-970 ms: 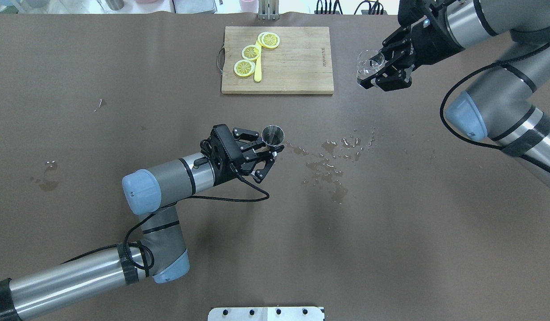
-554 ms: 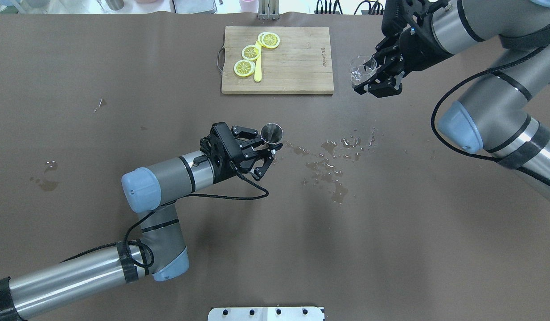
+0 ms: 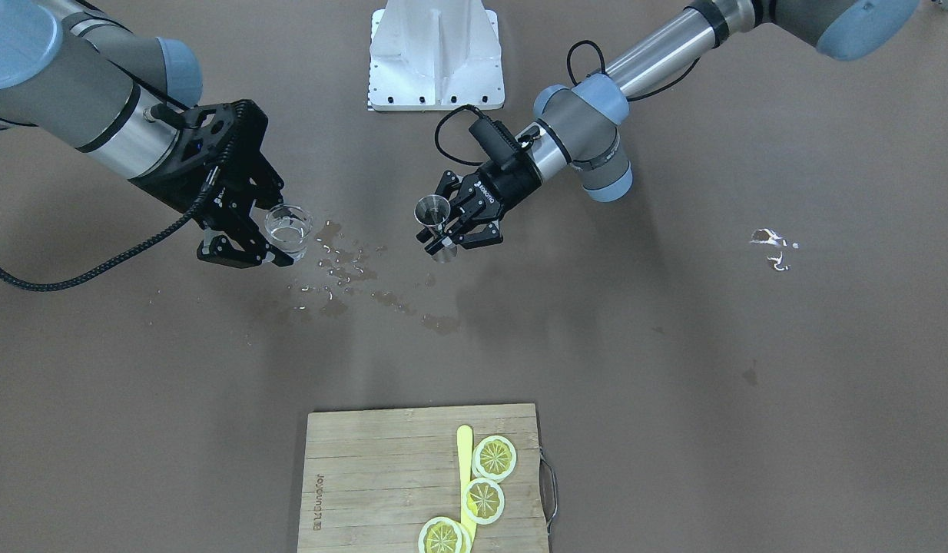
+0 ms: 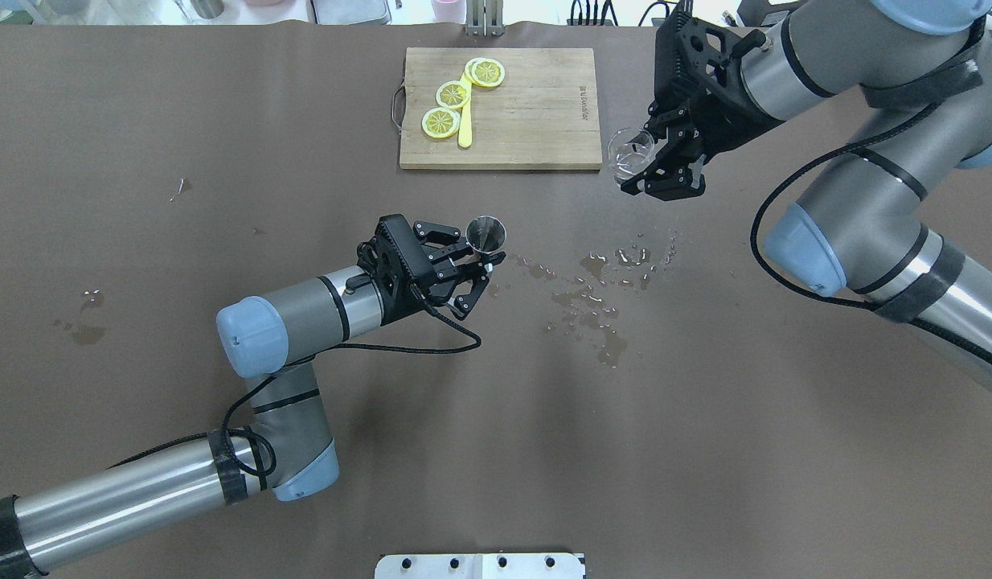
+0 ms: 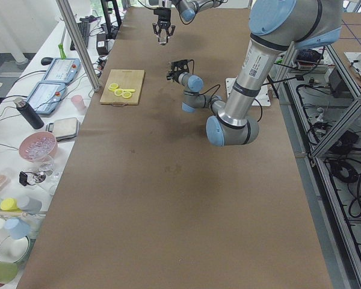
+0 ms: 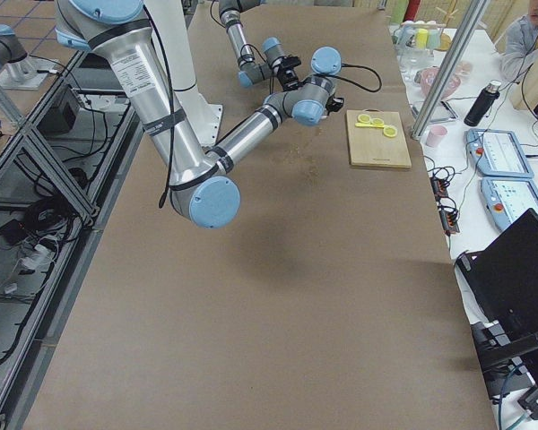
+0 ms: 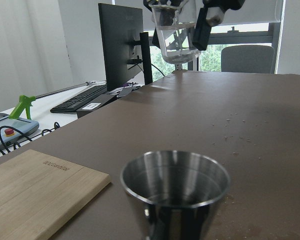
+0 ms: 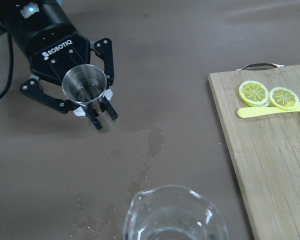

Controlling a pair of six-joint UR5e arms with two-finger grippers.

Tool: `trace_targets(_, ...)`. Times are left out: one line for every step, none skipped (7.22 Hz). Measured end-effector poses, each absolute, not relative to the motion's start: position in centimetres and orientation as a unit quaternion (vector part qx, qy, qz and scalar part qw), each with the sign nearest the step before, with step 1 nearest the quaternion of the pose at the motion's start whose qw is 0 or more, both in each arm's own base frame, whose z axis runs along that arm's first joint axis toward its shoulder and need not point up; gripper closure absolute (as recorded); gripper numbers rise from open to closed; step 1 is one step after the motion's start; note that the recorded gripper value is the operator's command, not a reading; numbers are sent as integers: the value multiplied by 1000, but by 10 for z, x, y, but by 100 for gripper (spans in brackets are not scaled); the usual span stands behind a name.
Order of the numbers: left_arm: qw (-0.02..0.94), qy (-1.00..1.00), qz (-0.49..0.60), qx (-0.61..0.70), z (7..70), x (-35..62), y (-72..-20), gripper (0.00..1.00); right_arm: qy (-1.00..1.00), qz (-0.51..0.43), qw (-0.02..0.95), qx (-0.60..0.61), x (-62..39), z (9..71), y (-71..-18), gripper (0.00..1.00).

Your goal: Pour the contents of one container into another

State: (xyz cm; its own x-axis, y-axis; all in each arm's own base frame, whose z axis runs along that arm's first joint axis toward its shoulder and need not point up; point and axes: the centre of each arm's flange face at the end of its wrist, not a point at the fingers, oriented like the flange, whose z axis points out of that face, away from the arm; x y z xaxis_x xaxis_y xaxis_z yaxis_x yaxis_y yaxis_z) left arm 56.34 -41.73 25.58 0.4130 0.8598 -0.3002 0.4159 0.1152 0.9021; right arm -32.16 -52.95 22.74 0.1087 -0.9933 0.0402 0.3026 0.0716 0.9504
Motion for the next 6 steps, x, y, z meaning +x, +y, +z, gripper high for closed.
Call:
trace_targets(552, 503, 201, 634, 256, 563, -418, 100, -398, -546, 597, 433, -325, 227, -529, 100)
trace_targets(552, 503, 201, 634, 256, 563, -418, 100, -396, -554, 589, 435, -330, 225, -528, 100)
trace_targets(553, 502, 201, 634, 256, 564, -418, 100, -395, -559, 584, 437, -334, 221, -529, 100)
trace_targets(552, 503, 201, 634, 256, 564, -418, 100, -395, -560, 583, 437, -338, 213, -531, 100)
trace_targets(552, 503, 201, 634, 256, 564, -418, 100, -394, -560, 586, 434, -341, 204, -534, 100)
trace_targets(553, 503, 201, 634, 256, 565, -418, 100, -393, -560, 588, 431, -344, 195, -536, 100)
